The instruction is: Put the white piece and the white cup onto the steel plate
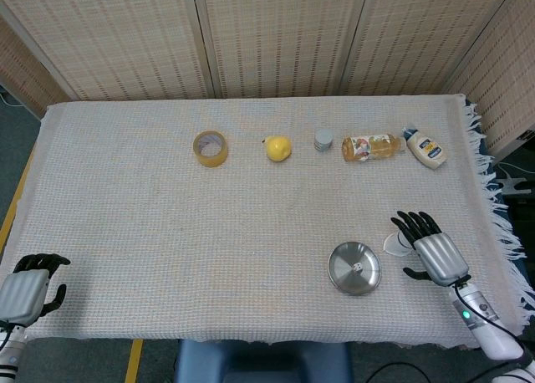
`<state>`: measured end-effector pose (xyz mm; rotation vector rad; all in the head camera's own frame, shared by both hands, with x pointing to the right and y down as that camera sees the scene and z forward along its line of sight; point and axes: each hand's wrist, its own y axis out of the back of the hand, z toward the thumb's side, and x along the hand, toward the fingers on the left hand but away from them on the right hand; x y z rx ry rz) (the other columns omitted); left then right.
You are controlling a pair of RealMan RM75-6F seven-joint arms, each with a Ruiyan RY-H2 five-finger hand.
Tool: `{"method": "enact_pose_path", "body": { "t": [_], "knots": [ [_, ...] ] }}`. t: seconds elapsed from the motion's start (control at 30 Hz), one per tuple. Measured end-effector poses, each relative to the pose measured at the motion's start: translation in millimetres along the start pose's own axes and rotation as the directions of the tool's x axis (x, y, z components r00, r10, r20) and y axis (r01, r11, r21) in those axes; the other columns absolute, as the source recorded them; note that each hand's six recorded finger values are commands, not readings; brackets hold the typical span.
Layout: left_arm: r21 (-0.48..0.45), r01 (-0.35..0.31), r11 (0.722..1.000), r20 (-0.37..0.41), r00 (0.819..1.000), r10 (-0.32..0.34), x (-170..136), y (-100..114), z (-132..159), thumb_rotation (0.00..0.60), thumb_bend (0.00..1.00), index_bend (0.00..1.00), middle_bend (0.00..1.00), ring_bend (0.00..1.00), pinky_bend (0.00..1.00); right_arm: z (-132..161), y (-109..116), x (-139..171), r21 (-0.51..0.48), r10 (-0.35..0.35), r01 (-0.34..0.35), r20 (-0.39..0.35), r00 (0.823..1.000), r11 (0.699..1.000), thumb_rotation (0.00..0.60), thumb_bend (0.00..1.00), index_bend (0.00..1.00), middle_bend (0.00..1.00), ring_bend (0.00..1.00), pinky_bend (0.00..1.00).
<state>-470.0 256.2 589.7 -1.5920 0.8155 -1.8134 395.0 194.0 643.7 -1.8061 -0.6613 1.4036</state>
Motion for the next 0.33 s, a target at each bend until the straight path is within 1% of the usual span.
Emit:
{"method": "enact_pose_path", "body": {
  "t": [0.07,0.13,0.2,0.27,0.33],
  "knots": [
    [0.004,0.001,1.0,0.0,1.0,-0.001,0,0,1,0.6,0.47,0.29,0.23,0.16,0.15,7,9,11,0.005,-0.031,0.031,0.022,0.999,1.0,0.6,0.04,0.0,0.0,0.0,0.04],
    [0.008,0.003,1.0,0.001,1.0,-0.003,-1,-1,2,0.6,0.47,0.29,0.23,0.16,0.15,7,18,24,0.047,-0.066,0.063,0.061,0.996,0.997,0.6,0.04,0.0,0.0,0.0,0.04],
    [0.012,0.004,1.0,0.003,1.0,-0.005,-1,-1,3,0.6,0.47,0.29,0.23,0.16,0.15,4,25,36,0.102,-0.107,0.096,0.105,0.989,0.99,0.6,0.04,0.0,0.0,0.0,0.04],
    [0.016,0.006,1.0,0.005,1.0,-0.006,-1,-2,3,0.6,0.47,0.29,0.23,0.16,0.15,1,30,43,0.134,-0.136,0.119,0.126,0.983,0.984,0.6,0.04,0.0,0.0,0.0,0.04],
    [0.016,0.005,1.0,0.01,1.0,-0.005,1,-1,5,0.6,0.47,0.29,0.23,0.16,0.15,0,31,47,0.133,-0.147,0.129,0.135,0.98,0.983,0.6,0.04,0.0,0.0,0.0,0.04]
  ]
}}
